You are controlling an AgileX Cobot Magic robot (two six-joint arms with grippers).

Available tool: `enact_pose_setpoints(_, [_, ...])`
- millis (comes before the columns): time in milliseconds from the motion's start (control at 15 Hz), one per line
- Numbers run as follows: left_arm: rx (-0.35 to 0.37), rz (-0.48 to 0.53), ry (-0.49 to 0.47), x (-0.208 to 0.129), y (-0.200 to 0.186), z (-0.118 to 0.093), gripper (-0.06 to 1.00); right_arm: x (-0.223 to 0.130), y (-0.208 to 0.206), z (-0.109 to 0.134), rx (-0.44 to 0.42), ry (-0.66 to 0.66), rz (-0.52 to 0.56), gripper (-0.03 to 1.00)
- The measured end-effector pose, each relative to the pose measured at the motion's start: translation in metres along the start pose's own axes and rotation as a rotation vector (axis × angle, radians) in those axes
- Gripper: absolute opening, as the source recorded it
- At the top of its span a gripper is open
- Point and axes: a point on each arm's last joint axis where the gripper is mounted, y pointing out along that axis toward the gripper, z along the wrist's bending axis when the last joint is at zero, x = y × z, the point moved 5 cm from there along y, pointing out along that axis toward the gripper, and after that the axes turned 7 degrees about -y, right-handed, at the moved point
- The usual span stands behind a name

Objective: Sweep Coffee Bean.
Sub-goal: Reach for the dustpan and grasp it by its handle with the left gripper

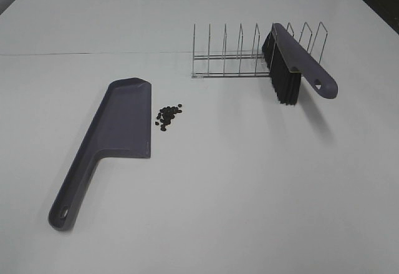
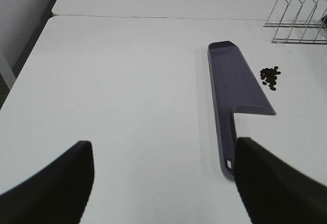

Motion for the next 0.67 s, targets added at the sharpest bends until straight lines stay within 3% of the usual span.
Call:
enact_pose_setpoints(267, [-0.004,-0.003,-0.002,0.001,0.000,-0.001,0.71,0.000,0.000,0.000,0.000,0.000,0.000,0.71])
enact_pose_setpoints(467, [-0.043,-0.019,-0.033,0.028,0.016,-0.011,0.71,0.000,0.000,0.000,0.001,0.000,0.000,0.71])
enact_pose_setpoints(667, [-0.080,0.092,-0.110,0.046,0.059,-0.022,0.71,0.000,0.000,0.001,0.004,0.002,-0.001,0.71])
